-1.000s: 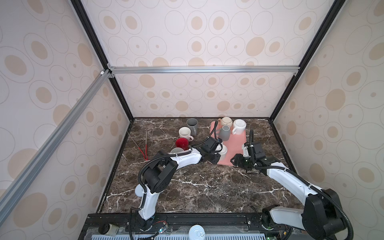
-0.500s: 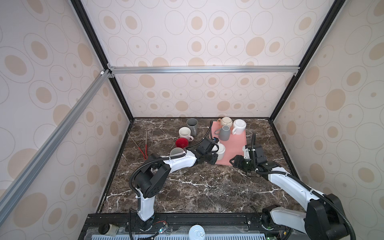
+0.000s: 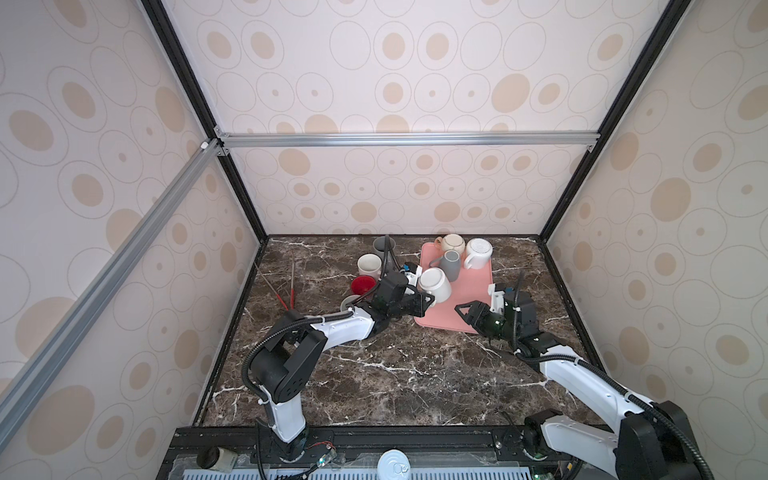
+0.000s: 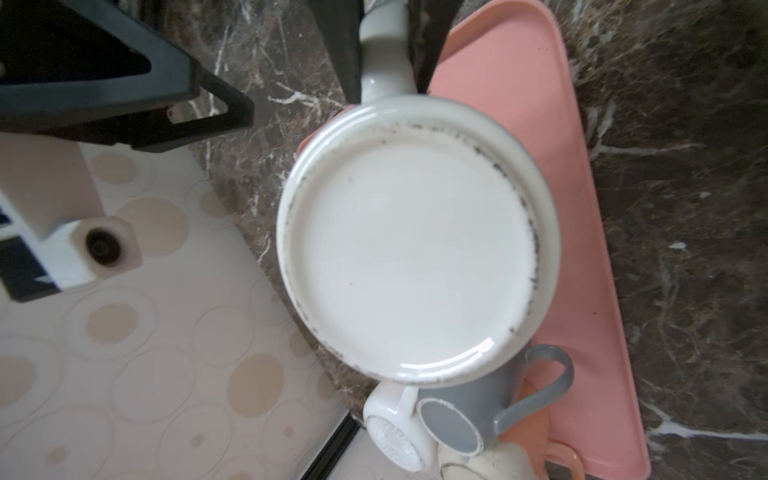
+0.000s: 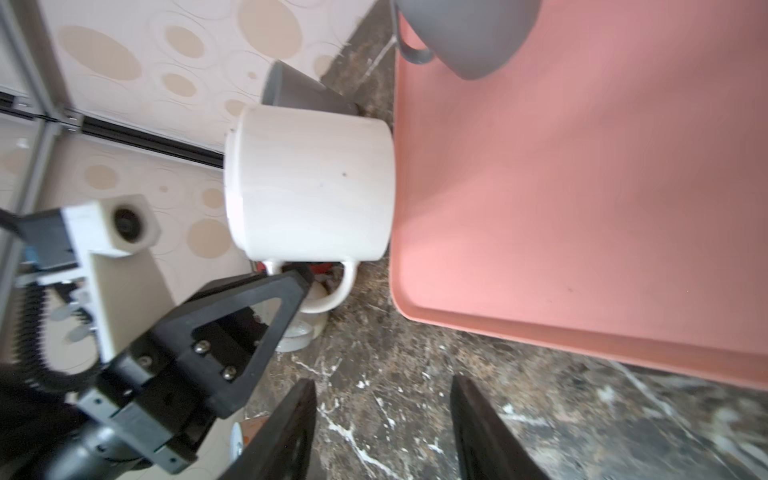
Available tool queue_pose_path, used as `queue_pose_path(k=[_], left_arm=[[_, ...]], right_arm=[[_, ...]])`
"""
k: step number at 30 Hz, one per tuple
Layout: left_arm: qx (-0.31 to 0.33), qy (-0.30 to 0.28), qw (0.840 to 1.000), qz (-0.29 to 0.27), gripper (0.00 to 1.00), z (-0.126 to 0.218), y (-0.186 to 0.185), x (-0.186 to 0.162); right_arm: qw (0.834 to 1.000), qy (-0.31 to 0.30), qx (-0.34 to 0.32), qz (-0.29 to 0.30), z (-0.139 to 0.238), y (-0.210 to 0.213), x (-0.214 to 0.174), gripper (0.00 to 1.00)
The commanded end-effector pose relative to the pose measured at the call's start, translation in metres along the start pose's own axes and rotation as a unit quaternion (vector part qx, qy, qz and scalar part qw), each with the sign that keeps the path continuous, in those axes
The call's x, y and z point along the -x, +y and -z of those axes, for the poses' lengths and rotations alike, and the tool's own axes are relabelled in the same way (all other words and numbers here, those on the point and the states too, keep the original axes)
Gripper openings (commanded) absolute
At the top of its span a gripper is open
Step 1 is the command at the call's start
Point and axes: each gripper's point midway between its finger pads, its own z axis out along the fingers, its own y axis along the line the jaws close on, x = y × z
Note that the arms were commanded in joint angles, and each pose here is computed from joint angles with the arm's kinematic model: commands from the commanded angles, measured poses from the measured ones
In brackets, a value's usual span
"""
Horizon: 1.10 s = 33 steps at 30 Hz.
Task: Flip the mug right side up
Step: 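Lift the white mug off the tray with the left gripper toward the right gripper, then grasp the white mug's handle with the right gripper and release the left gripper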
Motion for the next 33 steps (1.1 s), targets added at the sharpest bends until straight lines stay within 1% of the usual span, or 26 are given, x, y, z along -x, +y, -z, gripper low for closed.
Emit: queue_pose_path(k=[1,4,8,11,14,19,24,27,33], left_arm=[[-0.124,-0.136,0.983,0.02,0.0,0.038,-0.058,0.085],[-0.144,-0.157,0.976,0.035,0.0,0.053,-0.06,0.098],[-0.187,-0.201,0.96,0.057,0.0,0.081,-0.066,0.117],[-0.229,-0.219,0.947,0.056,0.0,0.102,-0.079,0.126],[-0.256,-0.234,0.936,0.05,0.0,0.117,-0.091,0.131],[-0.292,-0.256,0.921,0.042,0.0,0.138,-0.105,0.136],[-0.326,-0.268,0.906,0.036,0.0,0.154,-0.117,0.137],[-0.336,-0.276,0.9,0.031,0.0,0.162,-0.12,0.136],[-0.356,-0.286,0.889,0.028,0.0,0.176,-0.128,0.137]], right_arm=[[0.995,-0.039,0.094,0.019,0.013,0.043,0.018,0.55],[0.989,-0.053,0.133,0.028,0.02,0.061,0.024,0.55],[0.981,-0.059,0.184,0.026,0.026,0.082,0.028,0.56],[0.973,-0.059,0.221,0.019,0.029,0.097,0.032,0.56],[0.965,-0.055,0.253,0.028,0.033,0.118,0.032,0.57],[0.957,-0.039,0.283,0.057,0.035,0.149,0.023,0.57],[0.95,-0.034,0.308,0.037,0.033,0.164,0.022,0.57],[0.944,-0.032,0.327,0.028,0.033,0.173,0.024,0.57],[0.935,-0.02,0.352,0.029,0.03,0.195,0.02,0.59]])
